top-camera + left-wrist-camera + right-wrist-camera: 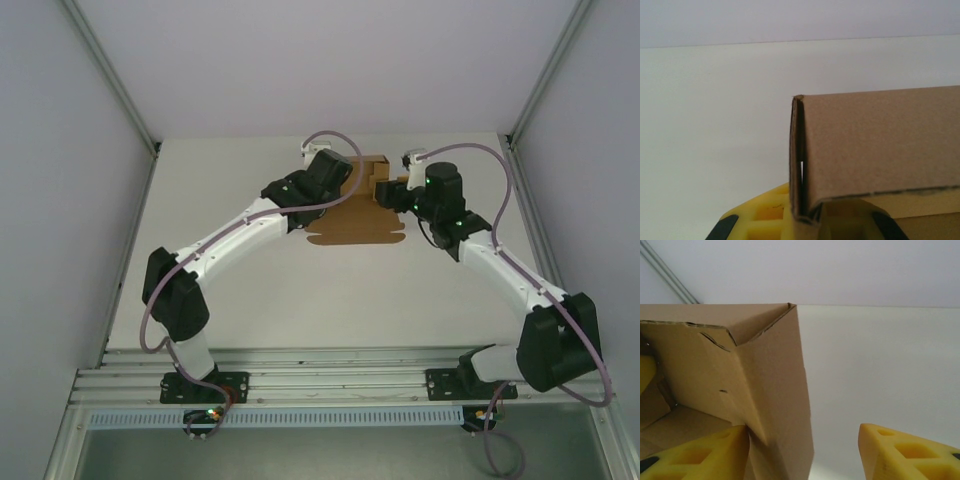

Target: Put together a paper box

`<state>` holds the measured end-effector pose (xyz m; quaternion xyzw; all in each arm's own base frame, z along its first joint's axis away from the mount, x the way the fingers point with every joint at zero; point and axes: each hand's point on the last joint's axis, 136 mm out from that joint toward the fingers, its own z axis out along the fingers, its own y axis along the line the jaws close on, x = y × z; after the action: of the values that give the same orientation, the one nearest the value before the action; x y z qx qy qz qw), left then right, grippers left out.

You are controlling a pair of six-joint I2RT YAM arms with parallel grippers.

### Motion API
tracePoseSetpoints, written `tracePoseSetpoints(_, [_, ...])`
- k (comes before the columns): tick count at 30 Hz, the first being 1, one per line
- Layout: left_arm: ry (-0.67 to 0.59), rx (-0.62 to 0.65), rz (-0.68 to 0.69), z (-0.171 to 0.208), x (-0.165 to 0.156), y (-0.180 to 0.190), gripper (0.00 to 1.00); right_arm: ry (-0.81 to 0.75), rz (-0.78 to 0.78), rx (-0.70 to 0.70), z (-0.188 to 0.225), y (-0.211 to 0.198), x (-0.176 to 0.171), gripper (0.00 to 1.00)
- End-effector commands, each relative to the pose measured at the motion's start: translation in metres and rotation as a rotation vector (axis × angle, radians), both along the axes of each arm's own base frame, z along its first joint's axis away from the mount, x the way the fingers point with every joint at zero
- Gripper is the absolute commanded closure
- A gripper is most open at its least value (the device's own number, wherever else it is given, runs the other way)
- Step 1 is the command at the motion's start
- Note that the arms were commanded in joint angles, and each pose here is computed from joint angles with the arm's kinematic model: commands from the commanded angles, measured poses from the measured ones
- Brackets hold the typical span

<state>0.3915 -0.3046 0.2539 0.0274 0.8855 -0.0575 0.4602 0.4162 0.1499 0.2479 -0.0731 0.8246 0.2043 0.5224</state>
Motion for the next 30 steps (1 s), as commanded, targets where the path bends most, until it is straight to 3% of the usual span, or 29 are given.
tracePoseSetpoints(1, [-0.032,-0.035,-0.016,0.018,-0.004,0.0,1.0,-0.013,0.021,0.038,0.011,0.008,0.006,0.46])
tracePoseSetpoints(13, [-0.026,-0.049,-0.065,0.021,-0.011,-0.019,1.0,-0.014,-0.193,-0.002,-0.013,-0.017,0.042,0.64])
tracePoseSetpoints(17, [-0.019,-0.043,-0.057,0.018,-0.01,-0.02,1.0,-0.042,-0.224,-0.023,-0.014,-0.017,0.048,0.76])
tracePoseSetpoints(24, [-0.016,-0.008,-0.001,0.018,-0.004,-0.014,1.0,-0.052,-0.53,-0.35,-0.015,-0.044,0.048,0.84])
tracePoseSetpoints(30, [0.006,0.019,0.071,0.01,0.002,0.005,1.0,-0.007,-0.745,-0.524,-0.017,-0.082,0.038,0.87])
